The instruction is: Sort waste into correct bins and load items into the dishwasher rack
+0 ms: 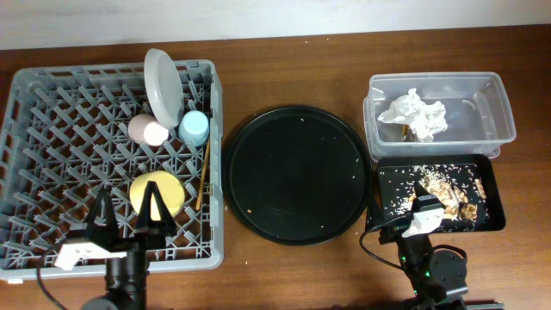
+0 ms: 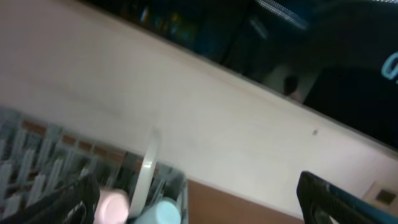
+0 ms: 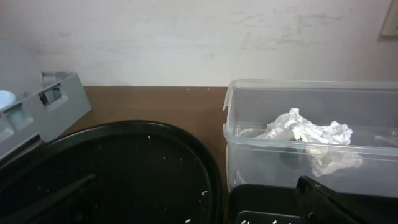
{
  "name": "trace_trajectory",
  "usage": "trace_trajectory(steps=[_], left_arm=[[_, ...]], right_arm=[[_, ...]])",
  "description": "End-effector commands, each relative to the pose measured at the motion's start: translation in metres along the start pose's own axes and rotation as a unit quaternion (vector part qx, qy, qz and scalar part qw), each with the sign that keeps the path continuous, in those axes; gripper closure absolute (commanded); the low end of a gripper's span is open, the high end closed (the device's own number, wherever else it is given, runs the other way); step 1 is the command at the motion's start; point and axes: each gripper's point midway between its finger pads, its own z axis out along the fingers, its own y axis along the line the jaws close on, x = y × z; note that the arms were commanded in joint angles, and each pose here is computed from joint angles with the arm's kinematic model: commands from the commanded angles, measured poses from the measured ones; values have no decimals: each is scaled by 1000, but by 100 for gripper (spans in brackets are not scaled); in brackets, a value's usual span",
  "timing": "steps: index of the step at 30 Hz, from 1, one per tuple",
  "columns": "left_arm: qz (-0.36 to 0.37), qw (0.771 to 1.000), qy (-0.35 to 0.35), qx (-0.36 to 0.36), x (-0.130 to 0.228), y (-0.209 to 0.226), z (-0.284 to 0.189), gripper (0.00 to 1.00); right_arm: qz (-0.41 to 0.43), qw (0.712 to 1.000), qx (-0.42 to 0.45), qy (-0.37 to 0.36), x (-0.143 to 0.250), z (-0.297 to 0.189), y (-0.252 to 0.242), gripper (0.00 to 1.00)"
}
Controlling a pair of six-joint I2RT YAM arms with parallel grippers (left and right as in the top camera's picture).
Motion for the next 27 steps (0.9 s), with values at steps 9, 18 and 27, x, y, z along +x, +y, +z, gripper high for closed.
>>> trace_trajectory(steps=[9,18,27], left_arm=[[8,999,21,-28,86,43,4,1],[199,971,130,-32,140,61,-4,1],[200,971,130,-32,140,61,-4,0]], right_arm=[[-3,1000,8,1,2,0,-3,1],[-3,1000,8,1,2,0,-3,1],[-3,1000,8,1,2,0,-3,1]])
